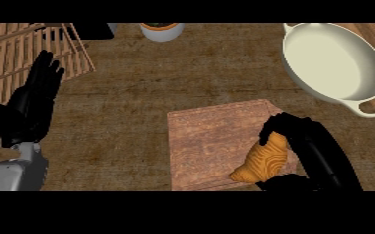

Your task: Pick the croissant from the cutting board and place it in the pot

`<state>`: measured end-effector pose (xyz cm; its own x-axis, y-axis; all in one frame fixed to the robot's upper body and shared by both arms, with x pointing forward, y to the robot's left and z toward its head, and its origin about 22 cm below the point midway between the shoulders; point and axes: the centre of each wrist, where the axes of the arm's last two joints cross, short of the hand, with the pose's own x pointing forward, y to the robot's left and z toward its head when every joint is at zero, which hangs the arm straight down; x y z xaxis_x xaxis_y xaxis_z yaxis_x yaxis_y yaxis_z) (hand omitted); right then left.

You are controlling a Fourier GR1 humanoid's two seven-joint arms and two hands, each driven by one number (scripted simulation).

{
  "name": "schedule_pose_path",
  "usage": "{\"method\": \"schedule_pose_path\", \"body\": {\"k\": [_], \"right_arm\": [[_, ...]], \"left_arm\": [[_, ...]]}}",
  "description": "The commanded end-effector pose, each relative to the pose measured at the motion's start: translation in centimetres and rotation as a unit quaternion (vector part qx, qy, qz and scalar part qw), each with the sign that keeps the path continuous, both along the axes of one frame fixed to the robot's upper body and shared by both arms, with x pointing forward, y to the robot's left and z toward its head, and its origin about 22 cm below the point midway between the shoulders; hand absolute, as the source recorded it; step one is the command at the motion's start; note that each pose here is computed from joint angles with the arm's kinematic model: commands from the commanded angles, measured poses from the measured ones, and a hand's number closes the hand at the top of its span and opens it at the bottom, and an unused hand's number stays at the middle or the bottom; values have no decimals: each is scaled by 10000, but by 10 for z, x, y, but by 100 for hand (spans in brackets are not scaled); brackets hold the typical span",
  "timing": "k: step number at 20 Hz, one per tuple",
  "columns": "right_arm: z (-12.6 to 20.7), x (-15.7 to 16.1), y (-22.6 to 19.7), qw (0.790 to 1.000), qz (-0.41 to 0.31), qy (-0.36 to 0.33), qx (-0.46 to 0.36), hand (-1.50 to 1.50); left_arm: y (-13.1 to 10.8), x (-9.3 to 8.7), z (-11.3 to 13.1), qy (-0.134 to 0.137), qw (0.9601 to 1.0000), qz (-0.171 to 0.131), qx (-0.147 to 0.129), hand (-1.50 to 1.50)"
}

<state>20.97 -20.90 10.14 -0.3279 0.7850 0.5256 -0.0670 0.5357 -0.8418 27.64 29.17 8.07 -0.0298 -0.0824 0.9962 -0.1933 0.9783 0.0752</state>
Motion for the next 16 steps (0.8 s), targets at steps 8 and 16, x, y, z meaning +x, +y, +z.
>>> {"method": "schedule_pose_path", "body": {"k": [8,16], "right_arm": [[65,17,-85,9774,-1476,-1278,806,150],[60,68,-137,9710,-1802,-1001,1213,150]], "left_arm": [[-11,12,4,-128,9998,-143,66,0],[-9,32,7,35,9999,-113,-31,0]]}}
